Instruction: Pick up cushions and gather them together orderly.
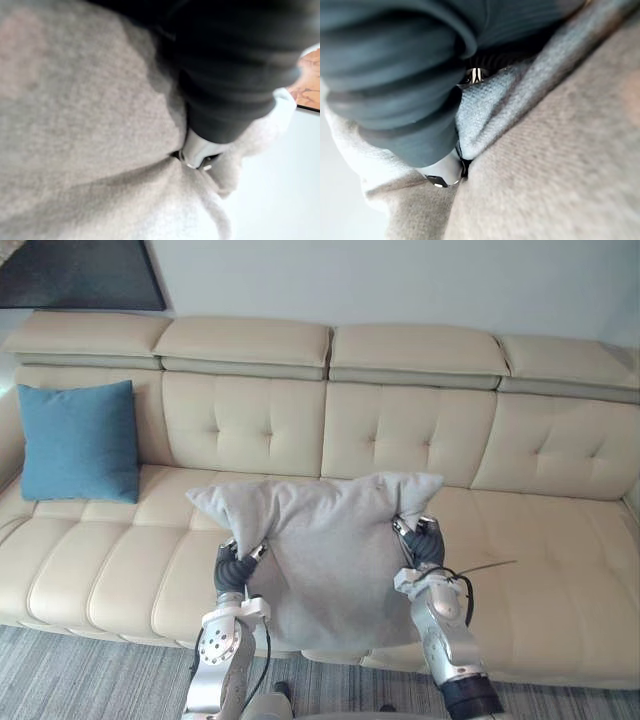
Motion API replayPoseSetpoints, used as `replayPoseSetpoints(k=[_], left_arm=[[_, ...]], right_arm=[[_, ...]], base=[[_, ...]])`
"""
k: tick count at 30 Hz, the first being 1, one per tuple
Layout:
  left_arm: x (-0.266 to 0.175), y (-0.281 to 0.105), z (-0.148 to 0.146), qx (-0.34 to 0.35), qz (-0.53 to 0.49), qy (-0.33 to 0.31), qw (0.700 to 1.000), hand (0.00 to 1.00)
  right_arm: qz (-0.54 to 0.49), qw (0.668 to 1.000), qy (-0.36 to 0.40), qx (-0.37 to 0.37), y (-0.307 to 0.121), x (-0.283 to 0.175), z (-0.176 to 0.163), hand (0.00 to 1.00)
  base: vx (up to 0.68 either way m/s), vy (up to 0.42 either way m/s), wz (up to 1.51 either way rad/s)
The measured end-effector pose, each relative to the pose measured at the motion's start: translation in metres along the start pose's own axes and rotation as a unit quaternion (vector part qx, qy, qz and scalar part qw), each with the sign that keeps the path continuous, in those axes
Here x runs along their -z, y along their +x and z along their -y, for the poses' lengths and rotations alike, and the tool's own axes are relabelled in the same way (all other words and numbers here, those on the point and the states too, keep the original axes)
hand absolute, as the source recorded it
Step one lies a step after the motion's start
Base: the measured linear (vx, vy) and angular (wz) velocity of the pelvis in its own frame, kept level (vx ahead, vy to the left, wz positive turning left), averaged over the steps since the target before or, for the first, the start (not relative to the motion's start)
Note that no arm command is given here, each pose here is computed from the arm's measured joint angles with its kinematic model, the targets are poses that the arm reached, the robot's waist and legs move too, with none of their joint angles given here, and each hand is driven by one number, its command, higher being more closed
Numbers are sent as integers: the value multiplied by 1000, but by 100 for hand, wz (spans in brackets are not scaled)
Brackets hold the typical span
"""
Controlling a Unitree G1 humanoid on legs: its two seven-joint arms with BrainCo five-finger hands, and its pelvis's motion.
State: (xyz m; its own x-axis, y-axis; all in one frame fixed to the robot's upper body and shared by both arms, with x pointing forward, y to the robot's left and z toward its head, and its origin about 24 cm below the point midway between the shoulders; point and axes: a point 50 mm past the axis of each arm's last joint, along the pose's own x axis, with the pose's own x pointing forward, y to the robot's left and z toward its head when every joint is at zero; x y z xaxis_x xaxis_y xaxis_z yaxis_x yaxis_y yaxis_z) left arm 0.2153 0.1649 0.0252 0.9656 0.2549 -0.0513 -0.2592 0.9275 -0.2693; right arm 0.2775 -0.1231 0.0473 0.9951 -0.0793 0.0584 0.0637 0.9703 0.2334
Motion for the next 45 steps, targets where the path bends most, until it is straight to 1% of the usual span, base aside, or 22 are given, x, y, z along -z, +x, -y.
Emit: replayPoseSetpoints(k=[1,5,7,8,11,12,13,14,16,19,21,23,28,31,32,33,34,37,40,43,44,45], left_arm=[[-4,3,1,-2,8,-2,1000,100],[-43,36,18,-12,90,-15,996,100],[-74,55,29,-16,152,-14,988,100],[-81,60,33,-16,165,-16,986,100],[-125,89,54,-18,237,-18,971,100],[-131,93,57,-17,246,-18,969,100],[-158,105,71,-12,281,-19,959,100],[-174,111,80,-10,299,-22,954,100],[-190,116,89,-5,316,-23,949,100],[-230,128,115,-4,349,-15,937,100],[-247,129,125,-4,362,-23,932,100],[-273,127,138,-5,383,-40,923,100],[-317,118,146,-13,421,-86,903,100],[-320,116,146,-17,420,-103,901,100],[-320,116,146,-17,419,-106,902,100],[-320,116,146,-20,414,-118,902,100],[-319,117,145,-27,406,-134,903,0],[-314,122,141,-41,382,-164,908,0],[-308,129,136,-51,358,-184,914,0],[-309,130,135,-47,354,-198,913,0],[-310,131,128,-54,351,-213,910,0],[-310,132,128,-55,351,-213,910,0]], right_arm=[[7,1000,1,-3,3,-4,-3,100],[72,997,9,-15,28,-38,-25,100],[116,993,-2,-16,39,-61,-37,100],[125,992,0,-15,42,-66,-40,100],[186,983,-4,-7,56,-101,-54,100],[195,981,-3,-4,58,-107,-56,100],[235,972,-3,11,64,-131,-61,100],[257,966,1,23,67,-144,-64,100],[279,959,1,37,70,-158,-66,100],[326,942,10,82,81,-195,-69,100],[352,931,9,96,82,-214,-73,100],[387,916,15,106,84,-242,-79,100],[434,894,28,108,80,-283,-97,100],[443,889,27,113,81,-297,-99,100],[447,887,26,114,80,-299,-98,0],[456,882,29,113,78,-307,-100,0],[463,878,32,114,76,-313,-101,0],[464,877,24,119,78,-321,-102,0],[454,882,12,129,83,-320,-97,0],[448,882,15,144,86,-321,-88,0],[441,885,14,147,89,-321,-83,0],[440,886,13,147,90,-320,-83,0]], base=[[-61,-17,-19],[-97,-10,-8],[-153,-4,-5],[-121,-13,5],[-94,-34,10],[-92,-50,16],[-72,-48,16],[-73,-67,16],[-38,-49,11],[-27,-50,8],[-6,-15,-3],[16,-17,1],[36,-49,-2],[53,-53,9],[60,-63,15],[41,-45,15],[61,-63,16],[53,-40,12],[68,-58,18],[62,-71,19],[69,-72,9],[87,-89,6]])
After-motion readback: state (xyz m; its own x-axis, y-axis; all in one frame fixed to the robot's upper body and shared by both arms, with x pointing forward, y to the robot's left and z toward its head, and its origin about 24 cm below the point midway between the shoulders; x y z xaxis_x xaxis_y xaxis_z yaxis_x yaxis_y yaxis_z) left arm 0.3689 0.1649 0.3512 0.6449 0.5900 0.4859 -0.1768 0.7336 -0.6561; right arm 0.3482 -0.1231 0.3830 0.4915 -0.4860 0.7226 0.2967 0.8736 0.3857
